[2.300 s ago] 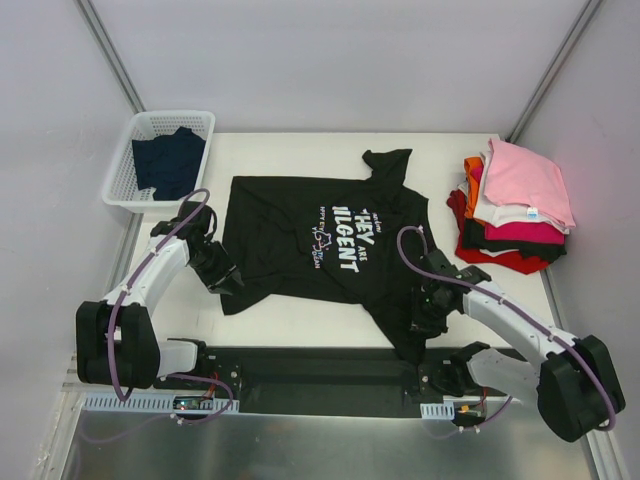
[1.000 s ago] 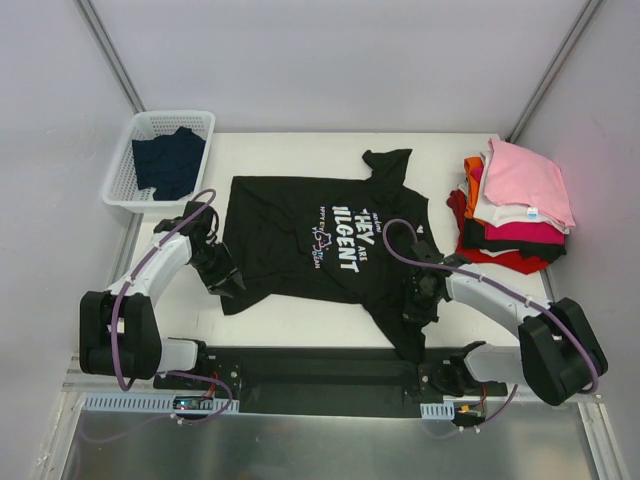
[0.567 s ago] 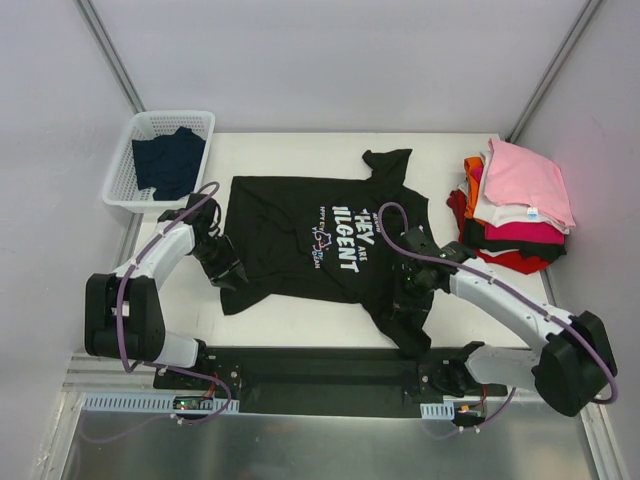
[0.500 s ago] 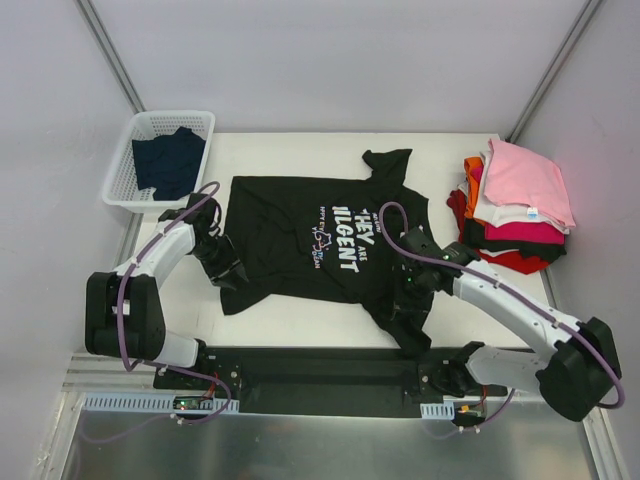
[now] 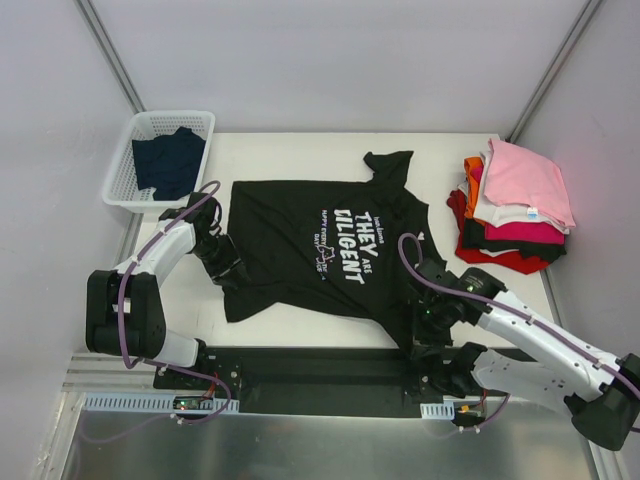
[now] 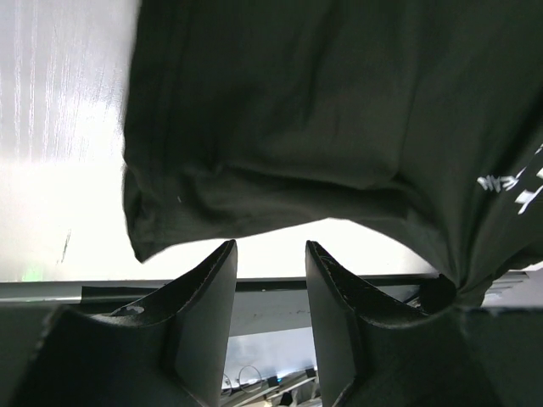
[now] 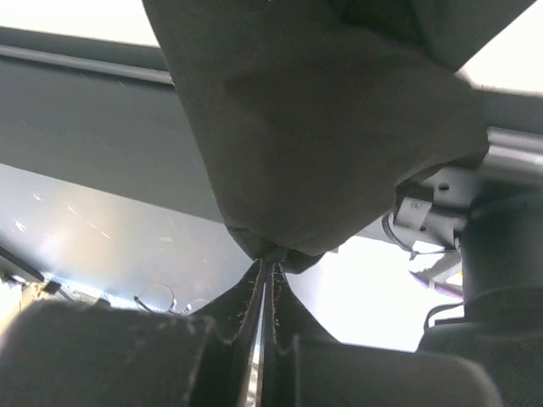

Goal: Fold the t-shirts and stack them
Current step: Flatten out the tshirt

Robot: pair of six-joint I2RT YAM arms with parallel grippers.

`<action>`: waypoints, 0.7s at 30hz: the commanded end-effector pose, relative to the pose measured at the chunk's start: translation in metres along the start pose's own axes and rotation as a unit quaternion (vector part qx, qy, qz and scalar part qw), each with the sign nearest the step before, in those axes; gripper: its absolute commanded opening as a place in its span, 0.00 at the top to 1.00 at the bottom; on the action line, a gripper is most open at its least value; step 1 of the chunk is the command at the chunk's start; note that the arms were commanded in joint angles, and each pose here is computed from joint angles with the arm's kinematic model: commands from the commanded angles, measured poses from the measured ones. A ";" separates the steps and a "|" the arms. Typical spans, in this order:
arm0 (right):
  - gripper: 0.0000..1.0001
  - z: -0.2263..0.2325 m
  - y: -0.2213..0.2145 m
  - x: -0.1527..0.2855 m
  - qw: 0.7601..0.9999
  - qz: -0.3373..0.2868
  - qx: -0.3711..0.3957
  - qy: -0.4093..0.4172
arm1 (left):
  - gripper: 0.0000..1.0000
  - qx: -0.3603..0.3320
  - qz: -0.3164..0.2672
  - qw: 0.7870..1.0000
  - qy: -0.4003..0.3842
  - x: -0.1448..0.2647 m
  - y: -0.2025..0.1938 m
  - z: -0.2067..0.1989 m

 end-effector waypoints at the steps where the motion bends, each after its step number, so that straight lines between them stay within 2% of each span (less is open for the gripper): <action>1: 0.99 -0.012 -0.022 -0.008 0.998 0.047 -0.038 -0.023 | 0.62 0.000 -0.005 1.000 -0.008 0.006 0.004 -0.005; 6: 0.97 -0.009 -0.022 -0.027 0.998 0.053 -0.036 -0.023 | 0.62 0.002 -0.001 1.000 -0.006 0.004 0.003 -0.004; 7: 0.94 -0.008 -0.022 -0.031 0.997 0.059 -0.032 -0.026 | 0.62 0.001 -0.003 1.000 -0.007 0.005 0.003 -0.004; 8: 0.81 -0.005 -0.021 -0.037 0.998 0.059 -0.028 -0.016 | 0.62 0.002 -0.002 1.000 -0.005 0.004 0.002 -0.003; 11: 0.71 0.002 -0.021 -0.045 0.996 0.081 -0.015 -0.016 | 0.62 0.002 0.001 1.000 -0.006 0.004 0.002 -0.004; 17: 0.63 0.015 -0.001 -0.016 0.997 0.028 0.043 -0.058 | 0.62 0.004 0.001 1.000 -0.009 0.004 0.002 -0.004; 21: 0.63 0.031 0.025 -0.012 0.996 0.018 0.054 -0.065 | 0.62 0.004 0.003 1.000 -0.011 0.001 -0.003 -0.003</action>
Point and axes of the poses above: each gripper's point midway between its finger pads, its own x axis back along the fingers, its own z axis along the line the jaws close on, y = z × x, the point moved 10 cm from there along x, back along the fingers, and after that the axes turned 5 degrees about x, right-handed, at the moved point
